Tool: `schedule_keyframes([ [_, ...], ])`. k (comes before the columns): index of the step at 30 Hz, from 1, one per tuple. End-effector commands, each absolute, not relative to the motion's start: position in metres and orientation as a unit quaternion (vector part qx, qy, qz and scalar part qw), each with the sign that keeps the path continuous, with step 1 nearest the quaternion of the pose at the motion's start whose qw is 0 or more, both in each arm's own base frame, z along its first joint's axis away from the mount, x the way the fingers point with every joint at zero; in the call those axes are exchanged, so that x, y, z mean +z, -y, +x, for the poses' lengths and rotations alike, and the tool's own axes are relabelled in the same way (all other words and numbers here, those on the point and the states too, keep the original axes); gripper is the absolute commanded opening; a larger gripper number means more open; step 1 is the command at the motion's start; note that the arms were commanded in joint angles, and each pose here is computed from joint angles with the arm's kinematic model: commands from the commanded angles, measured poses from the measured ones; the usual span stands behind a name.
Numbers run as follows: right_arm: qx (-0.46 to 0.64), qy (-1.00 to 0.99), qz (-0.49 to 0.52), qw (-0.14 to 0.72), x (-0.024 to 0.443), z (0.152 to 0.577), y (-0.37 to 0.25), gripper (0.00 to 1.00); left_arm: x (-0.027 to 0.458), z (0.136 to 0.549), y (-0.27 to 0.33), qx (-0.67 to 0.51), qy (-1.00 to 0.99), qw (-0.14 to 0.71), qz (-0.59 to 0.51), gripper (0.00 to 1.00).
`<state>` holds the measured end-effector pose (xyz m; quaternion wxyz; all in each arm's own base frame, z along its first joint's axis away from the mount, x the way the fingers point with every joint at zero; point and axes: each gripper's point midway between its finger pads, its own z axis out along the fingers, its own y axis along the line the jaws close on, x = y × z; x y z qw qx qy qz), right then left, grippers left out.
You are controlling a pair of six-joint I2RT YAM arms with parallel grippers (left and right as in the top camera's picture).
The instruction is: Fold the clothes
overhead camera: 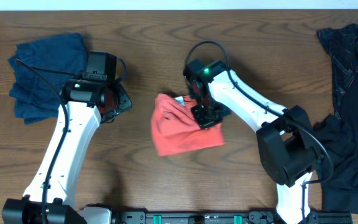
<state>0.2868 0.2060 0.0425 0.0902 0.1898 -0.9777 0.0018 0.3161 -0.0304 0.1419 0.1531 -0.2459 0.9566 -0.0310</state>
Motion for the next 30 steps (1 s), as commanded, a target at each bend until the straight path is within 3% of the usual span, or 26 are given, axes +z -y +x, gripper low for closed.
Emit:
schedule_keyframes([
  [1,0.154,0.985,0.069,0.043,0.051,0.307,-0.147,0.06,0.140,0.314,0.030,-0.031,-0.957,0.148,-0.248,0.49],
  [4,0.165,0.982,0.070,0.065,0.053,0.300,-0.138,0.28,0.140,0.314,0.030,-0.030,-0.957,0.148,-0.248,0.49],
  [7,0.177,0.977,0.079,0.085,0.057,0.291,-0.132,0.37,0.140,0.314,0.030,-0.030,-0.957,0.148,-0.248,0.49],
  [10,0.187,0.976,0.079,0.080,0.059,0.293,-0.128,0.27,0.140,0.314,0.030,-0.031,-0.957,0.148,-0.248,0.49],
  [14,0.157,0.981,0.112,0.030,0.081,0.313,-0.139,0.30,0.140,0.314,0.030,-0.030,-0.957,0.148,-0.248,0.49],
  [16,0.128,0.982,0.134,-0.020,0.106,0.332,-0.149,0.36,0.140,0.314,0.030,-0.030,-0.957,0.148,-0.248,0.49],
  [18,0.075,0.978,0.185,-0.066,0.131,0.349,-0.169,0.52,0.140,0.314,0.030,-0.030,-0.957,0.148,-0.248,0.49],
  [22,-0.061,0.932,0.339,-0.117,0.164,0.357,-0.225,0.61,0.140,0.314,0.030,-0.030,-0.957,0.148,-0.248,0.49],
  [30,-0.120,0.908,0.399,-0.042,0.114,0.335,-0.247,0.64,0.140,0.314,0.030,-0.031,-0.957,0.148,-0.248,0.49],
])
